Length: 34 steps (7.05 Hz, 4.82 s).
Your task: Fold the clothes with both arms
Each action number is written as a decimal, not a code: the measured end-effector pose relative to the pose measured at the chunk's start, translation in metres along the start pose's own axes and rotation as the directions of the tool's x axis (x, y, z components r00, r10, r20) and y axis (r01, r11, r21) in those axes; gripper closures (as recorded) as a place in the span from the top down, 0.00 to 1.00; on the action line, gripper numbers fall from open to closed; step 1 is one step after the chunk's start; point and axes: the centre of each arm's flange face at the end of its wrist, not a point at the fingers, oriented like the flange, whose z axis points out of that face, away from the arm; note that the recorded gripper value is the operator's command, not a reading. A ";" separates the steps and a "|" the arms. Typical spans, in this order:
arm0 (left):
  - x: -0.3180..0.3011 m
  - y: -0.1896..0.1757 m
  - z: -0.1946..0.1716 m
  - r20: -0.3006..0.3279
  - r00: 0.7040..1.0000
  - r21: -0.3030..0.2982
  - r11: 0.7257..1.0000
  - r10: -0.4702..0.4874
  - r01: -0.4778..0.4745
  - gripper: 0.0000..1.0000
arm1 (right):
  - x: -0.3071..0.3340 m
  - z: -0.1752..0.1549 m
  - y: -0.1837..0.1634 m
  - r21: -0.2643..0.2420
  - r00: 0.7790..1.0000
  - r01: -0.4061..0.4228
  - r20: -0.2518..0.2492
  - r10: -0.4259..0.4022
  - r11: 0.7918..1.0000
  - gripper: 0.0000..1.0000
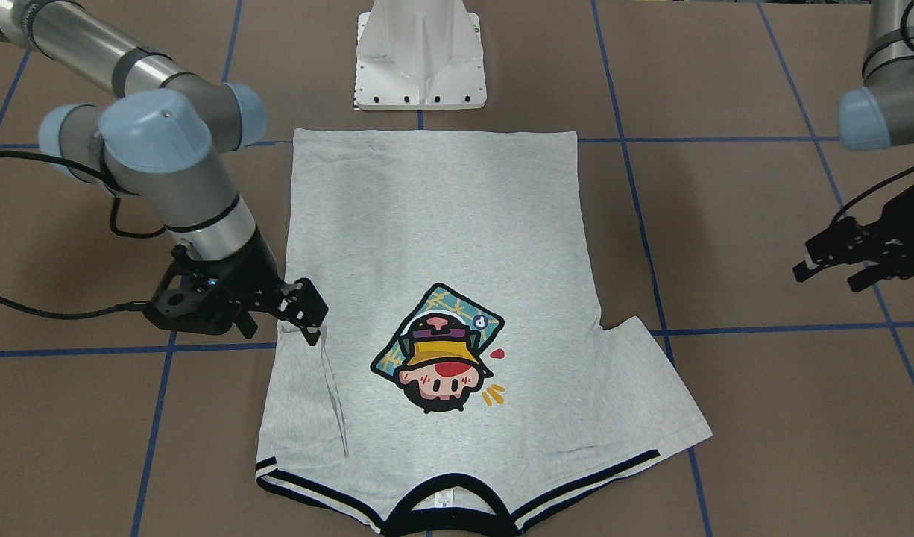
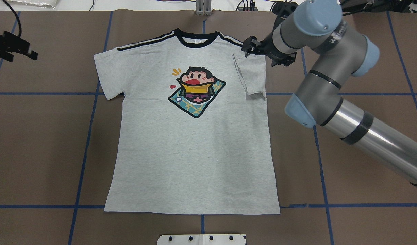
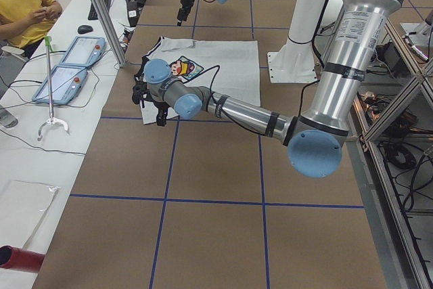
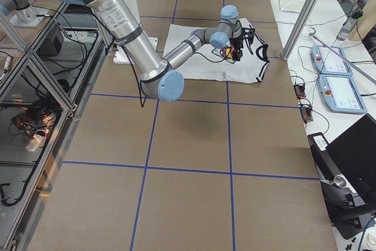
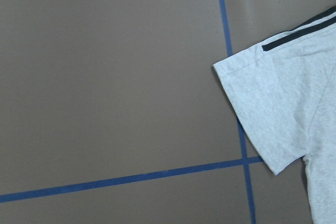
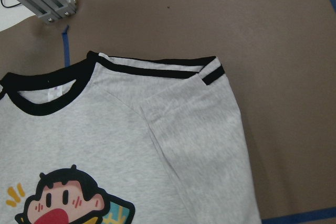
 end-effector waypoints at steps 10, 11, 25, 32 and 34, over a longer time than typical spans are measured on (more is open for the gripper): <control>0.055 -0.092 0.202 0.087 0.978 0.175 0.970 -0.188 0.171 0.65 | 0.109 -0.060 0.010 -0.025 0.997 0.081 0.002 -0.081 0.996 1.00; 0.056 -0.091 0.205 0.090 0.978 0.173 0.970 -0.188 0.171 0.62 | 0.111 -0.060 0.010 -0.025 0.997 0.080 -0.001 -0.080 0.996 1.00; 0.247 -0.063 0.207 -0.113 0.945 0.243 0.913 -0.307 0.326 0.00 | 0.113 -0.057 0.009 -0.021 0.997 0.077 -0.008 -0.077 0.997 1.00; 0.284 -0.078 0.232 -0.103 0.935 0.380 0.855 -0.339 0.352 0.91 | 0.112 -0.057 0.009 -0.017 0.997 0.071 -0.010 -0.071 0.997 1.00; 0.286 -0.039 0.191 -0.189 0.937 0.326 0.882 -0.293 0.341 0.97 | 0.117 -0.065 0.024 -0.014 0.999 0.033 -0.007 -0.033 0.999 1.00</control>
